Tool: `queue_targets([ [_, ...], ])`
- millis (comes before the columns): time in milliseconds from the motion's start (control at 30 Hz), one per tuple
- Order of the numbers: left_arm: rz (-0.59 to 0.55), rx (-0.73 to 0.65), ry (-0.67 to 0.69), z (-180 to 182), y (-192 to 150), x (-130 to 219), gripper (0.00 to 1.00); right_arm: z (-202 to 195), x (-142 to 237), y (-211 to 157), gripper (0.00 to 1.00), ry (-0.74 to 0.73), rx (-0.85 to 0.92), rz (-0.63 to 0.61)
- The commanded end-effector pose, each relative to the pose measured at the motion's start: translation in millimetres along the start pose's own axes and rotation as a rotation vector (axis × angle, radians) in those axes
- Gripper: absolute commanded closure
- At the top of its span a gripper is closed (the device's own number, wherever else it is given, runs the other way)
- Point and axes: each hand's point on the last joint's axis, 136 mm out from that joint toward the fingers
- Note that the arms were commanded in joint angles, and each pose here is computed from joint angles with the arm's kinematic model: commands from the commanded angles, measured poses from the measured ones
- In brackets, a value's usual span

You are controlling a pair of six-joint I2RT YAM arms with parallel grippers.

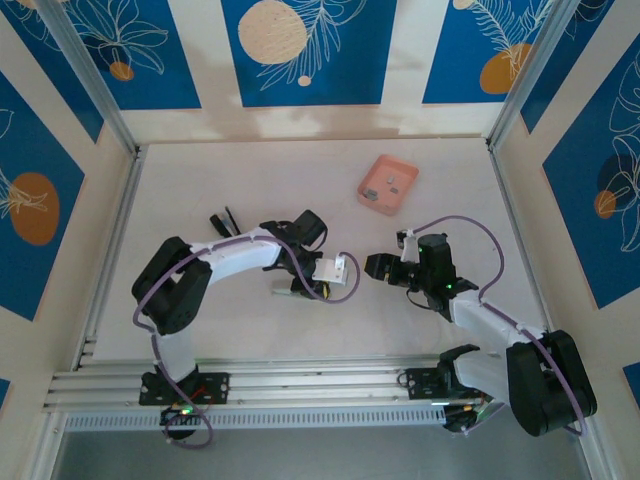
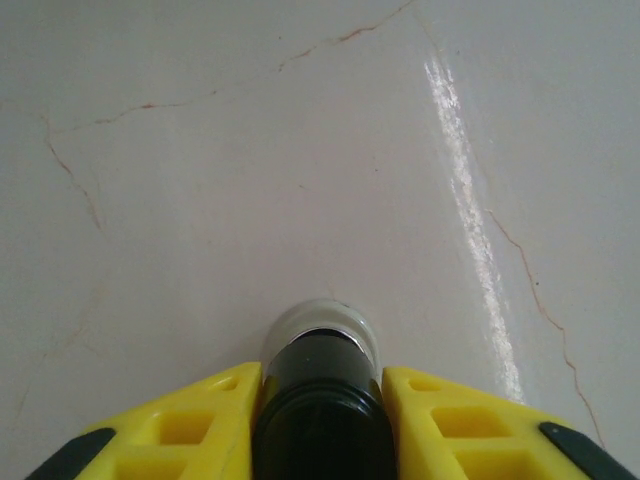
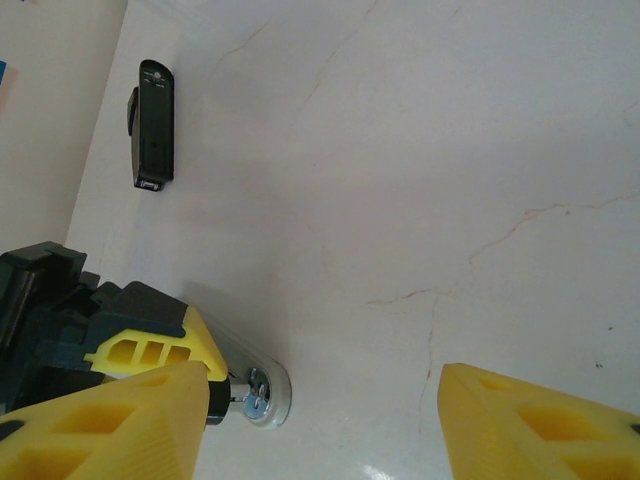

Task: Load the staples into the stapler

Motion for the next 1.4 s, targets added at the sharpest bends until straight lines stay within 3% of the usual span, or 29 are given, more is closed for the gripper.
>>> queue_targets([
  [0, 0.038, -0.019, -0.023, -5.3, -4.5, -2.8, 0.75, 1.3, 1.0, -1.3, 0.38, 0.007, -0.025, 0.015],
  [300, -0.003, -0.007, 0.009, -3.5, 6.0, 11.8, 0.86, 5.7, -0.4, 1.3, 0.38, 0.028, -0.019, 0.024],
  [433, -0.109, 0.038, 0.047, 0.2, 19.7, 26.7, 0.90, 18.0, -2.0, 5.4, 0.38, 0.086, -0.008, 0.041],
  [900, -0.694, 0.181, 0.166, 9.7, 45.5, 116.3, 0.95, 97.3, -22.1, 3.9, 0.36, 0.373, 0.078, 0.177],
  [1067, -0.768, 0.180, 0.180, 9.0, 45.3, 130.3, 0.96, 113.9, -27.9, -7.9, 0.38, 0.423, 0.076, 0.228],
  [1367, -0.856, 0.150, 0.154, 1.3, 53.1, 144.7, 0.96, 110.4, -33.0, -9.6, 0.43, 0.399, 0.038, 0.235],
])
Point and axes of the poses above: each hand's point on the last joint's axis, 136 mm out from that joint toward the fingers, its own x axis back along the fingers, its own z axis along the line the jaws close on, y = z × x, and after that the axes turned 13 degrees about x, right-handed
